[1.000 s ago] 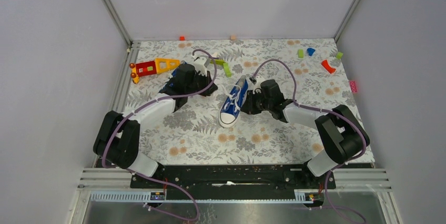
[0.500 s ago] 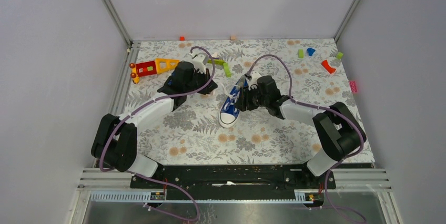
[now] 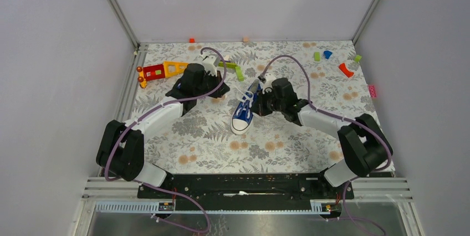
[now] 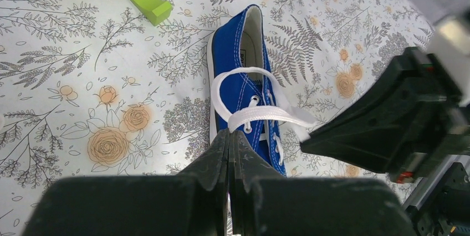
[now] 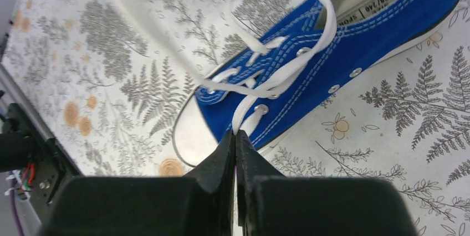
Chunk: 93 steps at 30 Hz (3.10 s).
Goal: Tie the shoes
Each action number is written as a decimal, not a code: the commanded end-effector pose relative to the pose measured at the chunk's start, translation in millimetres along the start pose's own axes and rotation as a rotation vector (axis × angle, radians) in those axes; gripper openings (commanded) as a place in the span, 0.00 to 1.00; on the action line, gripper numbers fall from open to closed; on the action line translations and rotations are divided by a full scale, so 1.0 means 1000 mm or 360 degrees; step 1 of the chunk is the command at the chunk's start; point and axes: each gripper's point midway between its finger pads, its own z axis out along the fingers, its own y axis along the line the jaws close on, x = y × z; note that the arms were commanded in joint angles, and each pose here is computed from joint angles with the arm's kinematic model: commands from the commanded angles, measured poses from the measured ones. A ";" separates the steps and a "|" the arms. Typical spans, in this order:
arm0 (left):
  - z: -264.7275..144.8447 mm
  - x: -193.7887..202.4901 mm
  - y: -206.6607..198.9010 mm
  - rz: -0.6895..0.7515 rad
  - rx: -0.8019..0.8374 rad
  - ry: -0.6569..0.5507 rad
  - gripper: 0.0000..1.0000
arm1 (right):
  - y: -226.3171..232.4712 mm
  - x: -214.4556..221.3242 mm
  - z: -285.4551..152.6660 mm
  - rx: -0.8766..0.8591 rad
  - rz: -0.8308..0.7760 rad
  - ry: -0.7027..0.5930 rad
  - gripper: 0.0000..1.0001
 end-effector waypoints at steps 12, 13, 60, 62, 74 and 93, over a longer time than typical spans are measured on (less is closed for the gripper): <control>0.001 -0.025 -0.033 -0.0010 0.0189 -0.0070 0.00 | 0.065 -0.066 -0.058 -0.0221 -0.0096 -0.0075 0.00; 0.002 -0.024 -0.035 -0.0007 0.0199 -0.0063 0.00 | 0.067 -0.070 -0.059 -0.0226 -0.0097 -0.0063 0.00; 0.013 -0.007 -0.026 0.0081 0.0140 0.0091 0.02 | 0.037 -0.137 -0.004 -0.0429 -0.0927 -0.0363 0.00; 0.013 -0.008 -0.027 0.0087 0.0145 0.0088 0.02 | 0.037 -0.142 -0.006 -0.0474 -0.0851 -0.0457 0.00; 0.011 -0.006 -0.022 0.0091 0.0136 0.0097 0.02 | 0.033 -0.158 -0.010 -0.0679 -0.0794 -0.0562 0.00; 0.025 -0.020 -0.039 0.0105 0.0309 0.0085 0.02 | 0.076 -0.192 -0.055 -0.0772 -0.0959 -0.0602 0.00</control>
